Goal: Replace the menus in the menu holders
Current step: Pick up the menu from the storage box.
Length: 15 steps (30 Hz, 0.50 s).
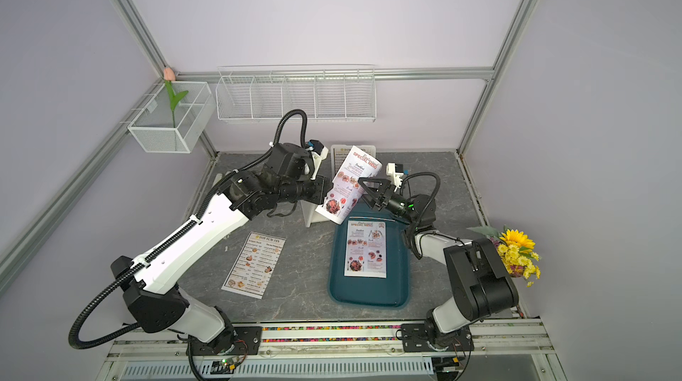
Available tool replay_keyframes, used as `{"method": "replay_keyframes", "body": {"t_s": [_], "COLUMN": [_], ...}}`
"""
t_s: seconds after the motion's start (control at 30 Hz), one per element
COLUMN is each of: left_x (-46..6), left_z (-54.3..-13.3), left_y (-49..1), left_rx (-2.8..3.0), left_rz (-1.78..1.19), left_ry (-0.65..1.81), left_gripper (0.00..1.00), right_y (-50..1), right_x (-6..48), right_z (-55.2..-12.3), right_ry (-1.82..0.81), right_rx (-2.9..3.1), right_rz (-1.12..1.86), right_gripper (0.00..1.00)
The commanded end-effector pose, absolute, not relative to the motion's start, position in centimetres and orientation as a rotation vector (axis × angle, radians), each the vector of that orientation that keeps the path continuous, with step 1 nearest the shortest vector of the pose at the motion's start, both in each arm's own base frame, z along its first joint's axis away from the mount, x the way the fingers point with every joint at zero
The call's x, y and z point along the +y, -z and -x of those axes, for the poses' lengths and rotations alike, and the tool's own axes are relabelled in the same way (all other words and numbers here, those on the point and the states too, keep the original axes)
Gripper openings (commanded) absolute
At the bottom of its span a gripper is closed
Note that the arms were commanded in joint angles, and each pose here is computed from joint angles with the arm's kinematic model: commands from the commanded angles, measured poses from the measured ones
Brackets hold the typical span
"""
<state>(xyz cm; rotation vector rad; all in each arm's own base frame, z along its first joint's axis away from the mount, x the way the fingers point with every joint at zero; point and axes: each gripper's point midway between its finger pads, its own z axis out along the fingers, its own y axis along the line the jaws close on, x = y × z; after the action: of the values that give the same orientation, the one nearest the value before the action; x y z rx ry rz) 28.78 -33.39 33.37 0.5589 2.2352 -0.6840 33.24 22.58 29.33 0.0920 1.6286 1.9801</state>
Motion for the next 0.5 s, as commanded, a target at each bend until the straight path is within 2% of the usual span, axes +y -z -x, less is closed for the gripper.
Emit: {"method": "replay_keyframes", "body": {"t_s": [0.0,0.47], "left_x": [-32.7,-32.1], "left_z": [-28.9,-28.4], "left_y": [-35.1,-36.0], "left_rx": [2.207,2.191], "left_rz": [-0.545,-0.550], "left_ry": [0.681,0.683], "left_gripper": [0.00,0.00], "right_y": [-29.7,-31.2], "right_x": [22.2,21.7], "right_z": [-31.9,-30.5], "right_ry": [-1.965,-1.927], "right_rx": [1.600,1.546], "right_rz": [-0.018,0.047], "right_gripper": [0.81,0.76]}}
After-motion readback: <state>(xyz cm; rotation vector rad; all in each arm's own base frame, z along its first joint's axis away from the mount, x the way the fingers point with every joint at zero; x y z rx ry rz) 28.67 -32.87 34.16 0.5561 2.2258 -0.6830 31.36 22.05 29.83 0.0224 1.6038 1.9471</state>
